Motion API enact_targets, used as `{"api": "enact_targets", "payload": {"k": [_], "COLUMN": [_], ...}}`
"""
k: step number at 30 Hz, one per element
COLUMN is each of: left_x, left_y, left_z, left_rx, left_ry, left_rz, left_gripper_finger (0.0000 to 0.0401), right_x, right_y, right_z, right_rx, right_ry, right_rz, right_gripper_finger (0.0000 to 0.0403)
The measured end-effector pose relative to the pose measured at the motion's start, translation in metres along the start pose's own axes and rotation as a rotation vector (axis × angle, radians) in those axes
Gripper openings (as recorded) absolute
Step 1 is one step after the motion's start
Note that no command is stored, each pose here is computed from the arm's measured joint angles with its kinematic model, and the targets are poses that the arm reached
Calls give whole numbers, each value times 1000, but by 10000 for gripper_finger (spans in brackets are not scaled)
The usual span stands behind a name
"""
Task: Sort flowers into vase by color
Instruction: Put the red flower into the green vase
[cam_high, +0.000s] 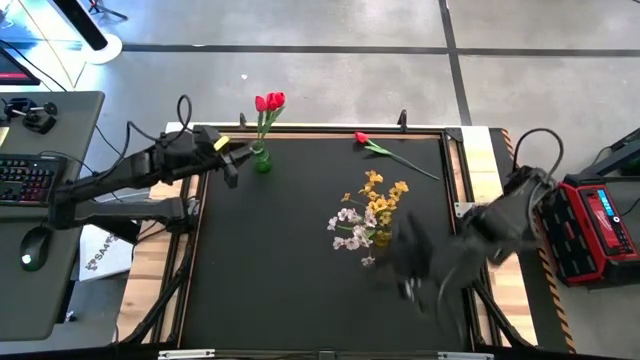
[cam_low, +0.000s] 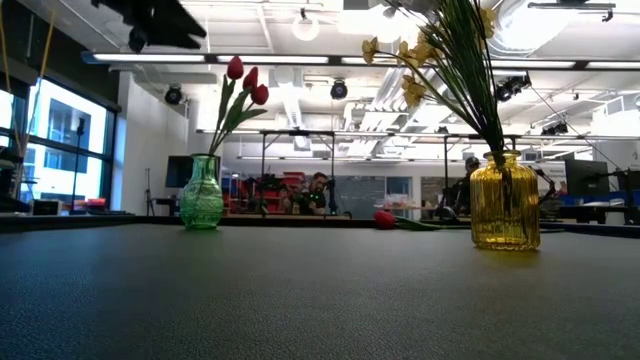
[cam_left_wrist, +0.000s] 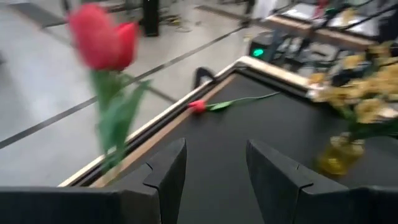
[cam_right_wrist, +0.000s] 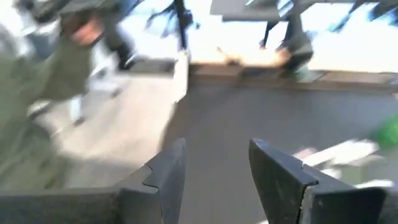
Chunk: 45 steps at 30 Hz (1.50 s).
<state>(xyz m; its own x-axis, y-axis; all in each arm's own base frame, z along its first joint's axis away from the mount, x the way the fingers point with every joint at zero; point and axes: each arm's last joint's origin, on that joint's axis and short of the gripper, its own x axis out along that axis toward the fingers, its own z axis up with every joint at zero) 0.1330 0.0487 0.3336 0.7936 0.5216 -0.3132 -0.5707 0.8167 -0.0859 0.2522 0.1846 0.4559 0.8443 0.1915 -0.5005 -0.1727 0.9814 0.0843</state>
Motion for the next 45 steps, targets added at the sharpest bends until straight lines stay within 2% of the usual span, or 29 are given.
{"api": "enact_targets", "payload": {"k": [4, 10, 16, 21, 27, 34, 38, 45], "left_x": [-2, 2, 11, 17, 20, 21, 24, 29], "left_y": [-10, -19, -25, -31, -39, -45, -46, -52], "left_z": [1, -1, -5, -9, -13, -28, -40, -58], "left_rx": [14, 57, 96, 120, 158, 189, 176, 157], "left_ry": [-22, -3, 33, 70, 96, 118, 141, 119], "left_rz": [-70, -80, -69, -85, -103, -89, -63, -92], "left_gripper_finger": [156, 156, 156, 156, 156, 156, 156, 156], "right_x": [-23, -38, -54, -65, -57, -47, -40, -12], "right_y": [-50, -158, -255, -308, -342, -368, -382, -397], "right_z": [32, 33, 18, -8, -45, -89, -115, -164], "right_rx": [59, 196, 351, 467, 541, 651, 694, 726], "right_ry": [-87, 108, 194, 275, 417, 545, 572, 555], "right_rz": [-228, -536, -619, -734, -703, -736, -738, -654], "right_gripper_finger": [165, 165, 165, 165, 165, 165, 165, 165]}}
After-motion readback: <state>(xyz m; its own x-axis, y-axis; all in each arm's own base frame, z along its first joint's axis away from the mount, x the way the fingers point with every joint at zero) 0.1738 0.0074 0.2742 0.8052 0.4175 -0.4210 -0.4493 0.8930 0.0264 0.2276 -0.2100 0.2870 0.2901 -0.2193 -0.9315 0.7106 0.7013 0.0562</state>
